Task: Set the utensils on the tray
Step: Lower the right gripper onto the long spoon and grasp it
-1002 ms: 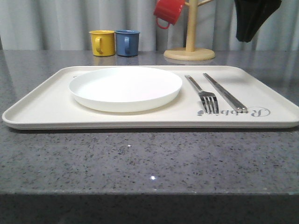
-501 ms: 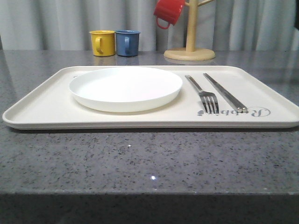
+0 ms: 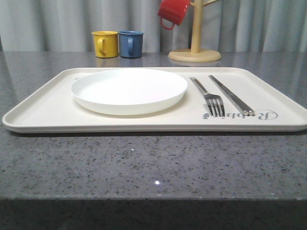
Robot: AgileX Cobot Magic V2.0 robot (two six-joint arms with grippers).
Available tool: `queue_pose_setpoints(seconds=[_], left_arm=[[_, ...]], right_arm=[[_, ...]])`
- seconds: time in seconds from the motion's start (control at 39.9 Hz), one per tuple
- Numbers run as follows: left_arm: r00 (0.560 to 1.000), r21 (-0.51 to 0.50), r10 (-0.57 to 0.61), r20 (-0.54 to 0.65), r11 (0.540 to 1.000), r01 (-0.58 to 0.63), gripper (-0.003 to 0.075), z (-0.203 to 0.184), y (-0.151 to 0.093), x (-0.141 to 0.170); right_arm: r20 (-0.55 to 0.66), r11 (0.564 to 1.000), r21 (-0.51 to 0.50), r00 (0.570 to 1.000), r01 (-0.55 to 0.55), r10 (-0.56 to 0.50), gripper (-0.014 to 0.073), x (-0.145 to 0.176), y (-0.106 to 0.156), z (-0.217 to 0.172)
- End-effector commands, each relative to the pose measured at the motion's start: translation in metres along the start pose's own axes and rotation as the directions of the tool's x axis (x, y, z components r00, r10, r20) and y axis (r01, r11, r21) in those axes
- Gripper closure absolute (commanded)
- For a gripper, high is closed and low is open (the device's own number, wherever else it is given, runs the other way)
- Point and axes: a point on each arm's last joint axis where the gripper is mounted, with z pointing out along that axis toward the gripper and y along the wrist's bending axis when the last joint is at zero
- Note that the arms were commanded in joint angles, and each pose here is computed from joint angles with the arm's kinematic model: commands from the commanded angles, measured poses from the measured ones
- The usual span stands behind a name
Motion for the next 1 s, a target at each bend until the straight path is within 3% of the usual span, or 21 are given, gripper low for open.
queue_pose_setpoints(seconds=[0.0, 0.08, 0.38, 0.6, 0.98], left_arm=[[0.992, 0.004, -0.016, 0.124, 1.0, 0.015, 0.0738, -0.007, 0.0, -0.015], [0.992, 0.004, -0.016, 0.124, 1.0, 0.015, 0.0738, -0.007, 0.0, -0.015], [0.992, 0.004, -0.016, 0.124, 1.0, 0.015, 0.0738, -0.007, 0.0, -0.015], [0.992, 0.004, -0.016, 0.124, 1.0, 0.015, 0.0738, -0.007, 0.0, -0.015], [0.992, 0.004, -0.016, 0.124, 1.0, 0.015, 0.0738, -0.007, 0.0, -0.015]], right_arm=[[-0.033, 0.998, 0.056, 0.999, 0.02, -0.018, 0.0231, 0.012, -0.008, -0.025], [-0.043, 0.997, 0.068, 0.999, 0.024, -0.021, 0.0181, 0.011, -0.009, -0.021], [-0.11, 0.999, 0.047, 0.994, 0.026, -0.02, 0.0181, 0.005, -0.009, 0.006], [-0.165, 0.999, 0.03, 0.986, 0.026, -0.021, 0.0239, 0.001, -0.008, 0.029], [-0.23, 0.999, 0.018, 0.973, 0.035, -0.03, 0.0245, -0.002, -0.008, 0.057]])
